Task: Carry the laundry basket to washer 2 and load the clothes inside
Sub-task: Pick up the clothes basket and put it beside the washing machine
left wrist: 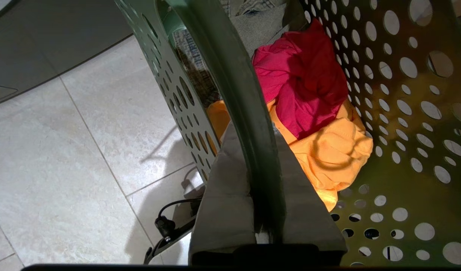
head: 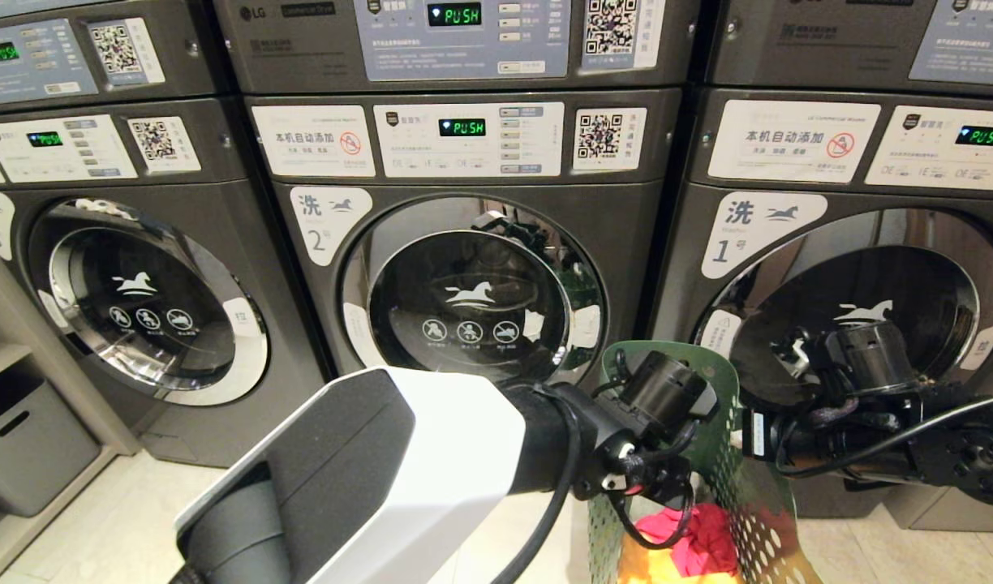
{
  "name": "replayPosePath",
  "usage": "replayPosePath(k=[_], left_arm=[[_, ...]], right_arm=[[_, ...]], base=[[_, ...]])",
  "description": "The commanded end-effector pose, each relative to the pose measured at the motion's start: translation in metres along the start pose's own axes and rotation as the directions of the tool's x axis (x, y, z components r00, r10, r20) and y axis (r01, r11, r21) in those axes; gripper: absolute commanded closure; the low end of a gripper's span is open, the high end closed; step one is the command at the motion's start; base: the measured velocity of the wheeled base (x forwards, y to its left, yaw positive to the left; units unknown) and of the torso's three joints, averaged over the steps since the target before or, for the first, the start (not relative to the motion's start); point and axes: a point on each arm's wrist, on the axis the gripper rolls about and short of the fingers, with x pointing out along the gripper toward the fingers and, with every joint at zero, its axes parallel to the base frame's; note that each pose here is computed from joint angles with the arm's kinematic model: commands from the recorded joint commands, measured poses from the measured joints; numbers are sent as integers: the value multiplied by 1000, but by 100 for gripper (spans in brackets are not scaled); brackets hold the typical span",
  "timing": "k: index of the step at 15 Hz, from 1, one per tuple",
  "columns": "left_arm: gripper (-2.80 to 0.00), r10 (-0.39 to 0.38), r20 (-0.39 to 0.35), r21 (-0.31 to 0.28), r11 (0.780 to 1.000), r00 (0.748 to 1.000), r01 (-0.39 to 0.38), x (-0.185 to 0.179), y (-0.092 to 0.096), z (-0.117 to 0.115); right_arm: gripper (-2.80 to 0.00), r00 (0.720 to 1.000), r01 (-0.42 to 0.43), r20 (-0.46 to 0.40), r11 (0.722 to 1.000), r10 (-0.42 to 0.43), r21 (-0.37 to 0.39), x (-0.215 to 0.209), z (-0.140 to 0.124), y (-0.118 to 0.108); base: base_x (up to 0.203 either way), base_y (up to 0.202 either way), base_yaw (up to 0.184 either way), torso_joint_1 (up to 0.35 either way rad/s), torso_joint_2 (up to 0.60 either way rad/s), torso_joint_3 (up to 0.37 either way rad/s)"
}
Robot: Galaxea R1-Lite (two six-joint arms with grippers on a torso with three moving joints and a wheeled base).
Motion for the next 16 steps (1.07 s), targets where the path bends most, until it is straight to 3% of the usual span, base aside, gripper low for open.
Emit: replayPosePath(k=[1,6,16], left_arm=[[0,-15,1,13,1000,1000,15,10,-10,-9],[0,-45,0,37,998,999,44,18,-27,-20],[0,-60,23,44,997,998,59,31,-34,-28]], right_arm=[[0,1000,21,-11,999,-22,-25,5,-1,-5],[0,999,46,-3,999,-46,-14,4,1,-12],[0,996,90,-4,996,-90,-4,5,-1,-16]], base=[[0,0,0,7,6,-159],[0,0,0,4,1,-191],[0,0,0,3,0,-200]])
